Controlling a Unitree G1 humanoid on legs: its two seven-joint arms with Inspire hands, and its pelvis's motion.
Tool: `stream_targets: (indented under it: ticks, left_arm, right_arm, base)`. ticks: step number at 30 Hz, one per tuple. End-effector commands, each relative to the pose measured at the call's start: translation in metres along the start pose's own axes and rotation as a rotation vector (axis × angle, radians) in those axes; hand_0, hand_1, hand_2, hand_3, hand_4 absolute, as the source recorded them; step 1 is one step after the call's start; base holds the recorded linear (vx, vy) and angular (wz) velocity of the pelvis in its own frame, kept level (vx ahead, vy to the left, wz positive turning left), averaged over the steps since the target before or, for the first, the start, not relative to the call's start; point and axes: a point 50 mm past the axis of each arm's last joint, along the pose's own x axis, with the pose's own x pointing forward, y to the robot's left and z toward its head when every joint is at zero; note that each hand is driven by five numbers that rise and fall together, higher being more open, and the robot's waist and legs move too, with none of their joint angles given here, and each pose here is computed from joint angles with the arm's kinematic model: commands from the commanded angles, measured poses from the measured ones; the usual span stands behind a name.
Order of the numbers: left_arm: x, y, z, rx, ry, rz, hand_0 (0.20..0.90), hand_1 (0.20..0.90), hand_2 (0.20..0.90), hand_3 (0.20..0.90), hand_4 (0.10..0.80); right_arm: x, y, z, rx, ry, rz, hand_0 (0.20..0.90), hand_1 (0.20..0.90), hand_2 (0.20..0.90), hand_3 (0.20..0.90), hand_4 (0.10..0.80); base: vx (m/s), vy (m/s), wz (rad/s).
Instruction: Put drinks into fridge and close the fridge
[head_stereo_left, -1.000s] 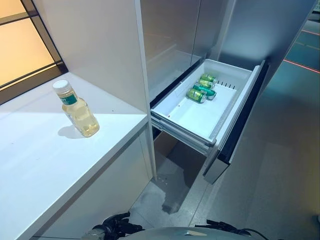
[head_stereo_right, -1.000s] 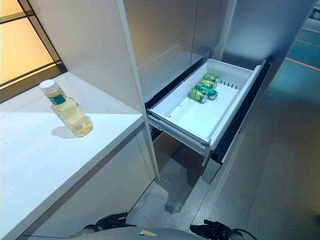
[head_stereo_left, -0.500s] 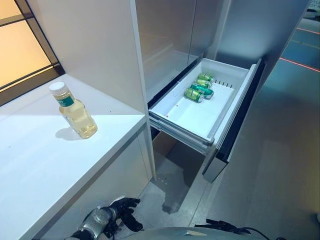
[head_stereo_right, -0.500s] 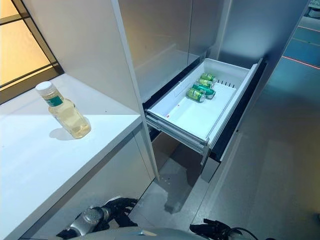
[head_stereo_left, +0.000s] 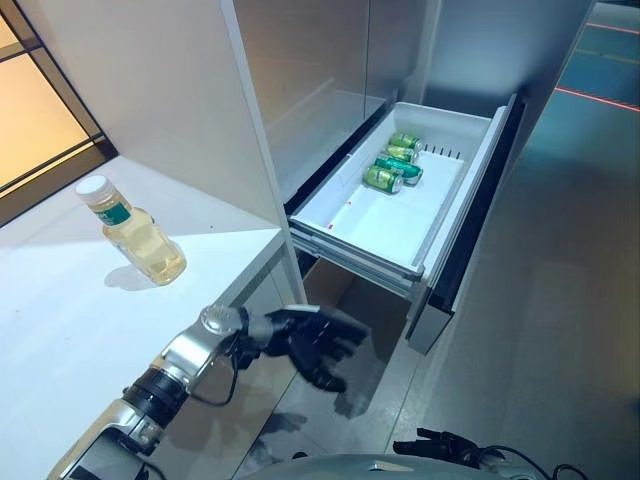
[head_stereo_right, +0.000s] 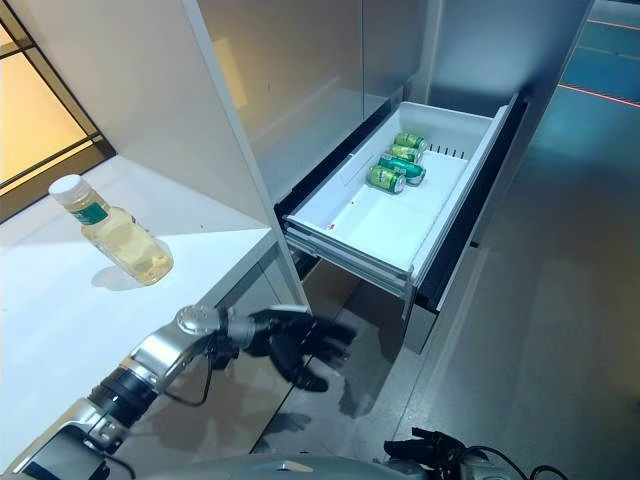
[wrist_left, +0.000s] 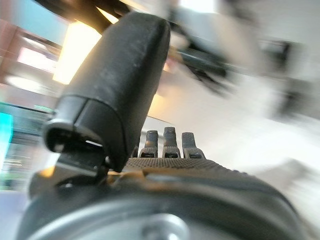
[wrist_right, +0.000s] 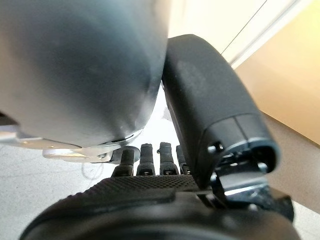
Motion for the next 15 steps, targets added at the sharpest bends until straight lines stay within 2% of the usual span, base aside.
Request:
stream_targets:
  ticks: [1, 5, 7, 8, 11, 15]
  left_arm:
    - [-0.005, -0.016, 0.093, 0.137, -0.467, -0.140, 0.900, 0.900, 0.900, 0.900, 0.800]
    - [-0.025, -0.035, 0.138, 0.194, -0.798, -0.183, 0.900, 0.900, 0.900, 0.900, 0.800]
    - [-0.033, -0.040, 0.149, 0.216, -0.890, -0.182, 0.900, 0.900, 0.900, 0.900, 0.800]
    - [-0.045, -0.046, 0.162, 0.269, -0.998, -0.153, 0.900, 0.900, 0.900, 0.900, 0.800]
    - [-0.060, -0.050, 0.174, 0.344, -1.115, -0.098, 0.900, 0.900, 0.900, 0.900, 0.800]
    - [-0.092, -0.057, 0.189, 0.458, -1.322, 0.031, 0.900, 0.900, 0.900, 0.900, 0.800]
  right_arm:
    - [-0.002, -0.007, -0.011, -0.031, 0.045, -0.024, 0.900, 0.900, 0.900, 0.900, 0.800]
    - [-0.001, -0.002, -0.018, -0.045, 0.061, -0.017, 0.900, 0.900, 0.900, 0.900, 0.800]
    - [0.000, 0.001, -0.020, -0.052, 0.066, -0.014, 0.900, 0.900, 0.900, 0.900, 0.800]
    - [0.000, 0.003, -0.022, -0.060, 0.073, -0.013, 0.900, 0.900, 0.900, 0.900, 0.800]
    - [0.000, 0.004, -0.024, -0.074, 0.082, -0.011, 0.900, 0.900, 0.900, 0.900, 0.800]
    - [0.001, 0.006, -0.028, -0.097, 0.093, -0.010, 0.900, 0.900, 0.900, 0.900, 0.800]
  base:
    - [0.028, -0.035, 0.09]
    - [0.026, -0.046, 0.02]
    - [0.017, -0.051, 0.06]
    - [0.013, -0.050, 0.11]
    - [0.013, -0.042, 0.13]
    - [0.013, -0.034, 0.11]
